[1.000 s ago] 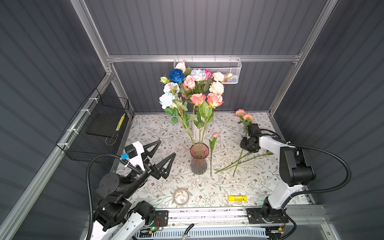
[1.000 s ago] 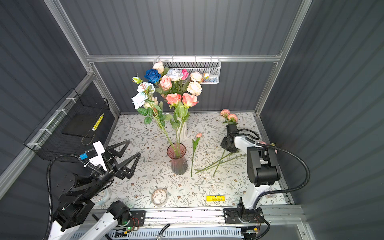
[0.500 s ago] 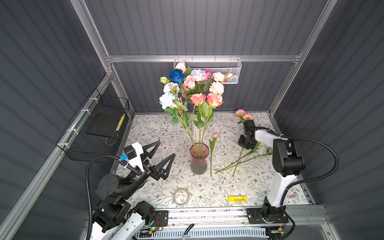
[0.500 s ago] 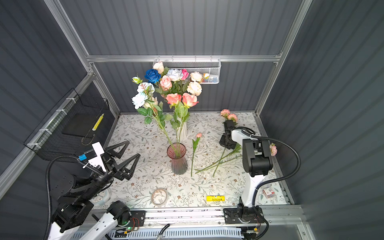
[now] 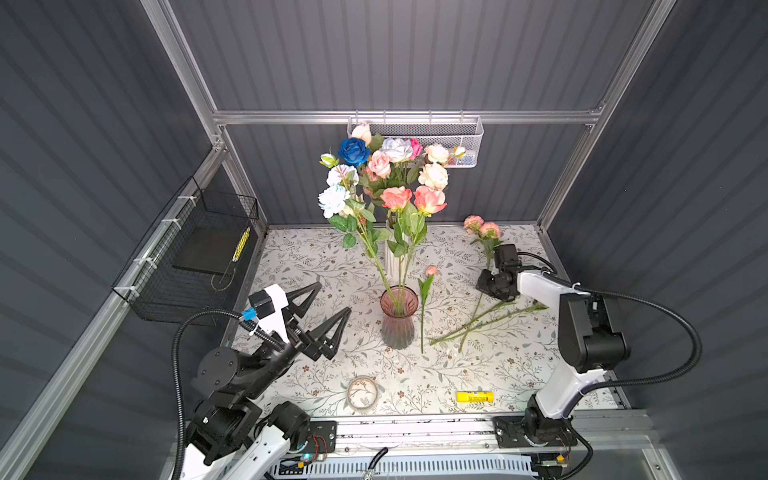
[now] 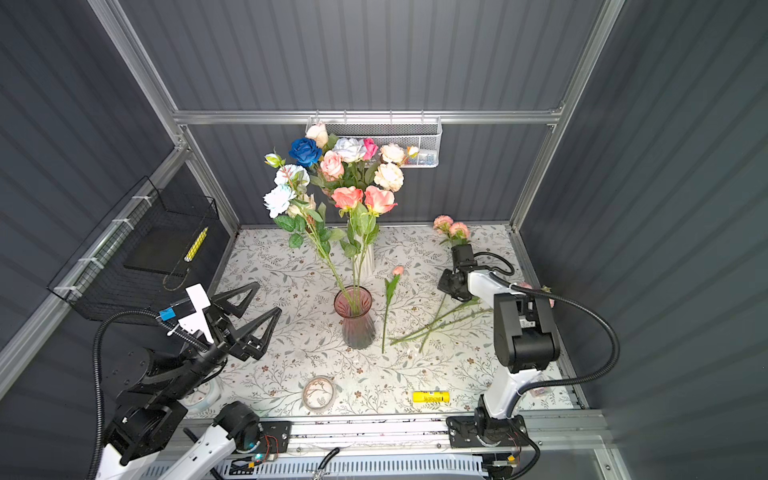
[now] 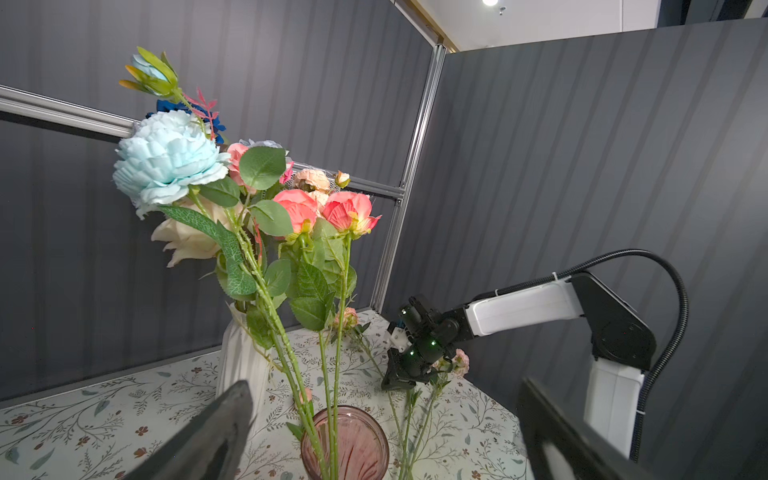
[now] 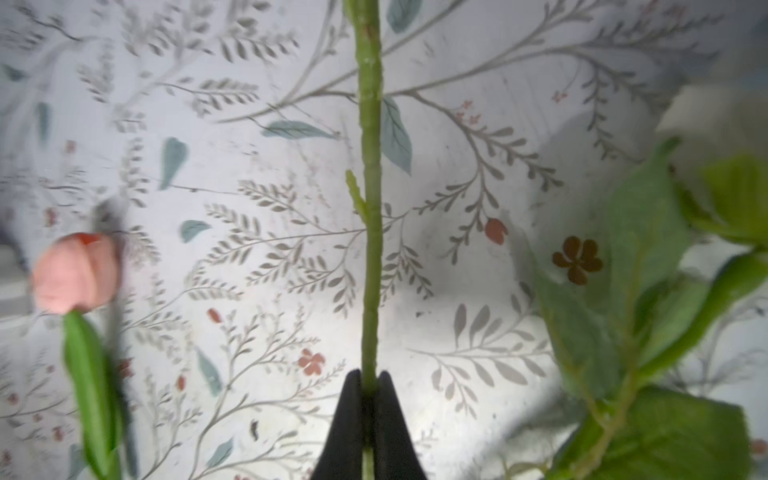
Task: Arrange the flowers into the vase
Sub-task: 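Lift the peach rose spray up out of the pile with the right gripper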
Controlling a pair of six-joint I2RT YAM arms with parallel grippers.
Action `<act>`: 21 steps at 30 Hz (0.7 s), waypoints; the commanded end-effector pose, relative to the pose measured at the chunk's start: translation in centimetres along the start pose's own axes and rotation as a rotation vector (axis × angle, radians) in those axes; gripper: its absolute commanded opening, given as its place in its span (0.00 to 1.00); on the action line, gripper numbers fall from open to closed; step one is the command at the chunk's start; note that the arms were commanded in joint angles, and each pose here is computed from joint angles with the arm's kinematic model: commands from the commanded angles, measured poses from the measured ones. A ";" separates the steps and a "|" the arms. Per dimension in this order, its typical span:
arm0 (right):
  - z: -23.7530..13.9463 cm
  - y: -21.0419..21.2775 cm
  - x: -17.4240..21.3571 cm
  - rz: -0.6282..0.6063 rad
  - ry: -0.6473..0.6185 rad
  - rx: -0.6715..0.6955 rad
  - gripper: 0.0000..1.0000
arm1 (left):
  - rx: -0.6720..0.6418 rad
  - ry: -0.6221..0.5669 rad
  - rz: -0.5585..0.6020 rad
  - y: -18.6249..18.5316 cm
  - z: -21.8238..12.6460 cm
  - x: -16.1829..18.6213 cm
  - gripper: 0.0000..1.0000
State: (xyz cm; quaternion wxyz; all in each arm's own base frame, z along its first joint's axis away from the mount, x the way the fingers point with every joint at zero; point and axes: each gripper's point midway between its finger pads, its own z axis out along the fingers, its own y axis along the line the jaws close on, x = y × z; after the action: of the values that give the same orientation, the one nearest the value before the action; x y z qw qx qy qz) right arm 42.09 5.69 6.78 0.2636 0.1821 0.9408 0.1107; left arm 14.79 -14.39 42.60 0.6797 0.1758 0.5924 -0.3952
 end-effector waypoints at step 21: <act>-27.7 9.1 -6.5 -0.164 -0.846 -0.444 0.00 | 0.001 -0.007 0.030 -0.5 1.3 -2.7 1.00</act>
State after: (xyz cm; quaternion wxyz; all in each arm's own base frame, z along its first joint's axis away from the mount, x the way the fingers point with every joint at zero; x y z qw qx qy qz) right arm 36.83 7.08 32.62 0.6327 0.1074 0.7450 0.1820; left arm 15.85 -14.75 43.98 0.6783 0.1732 0.6015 -0.3850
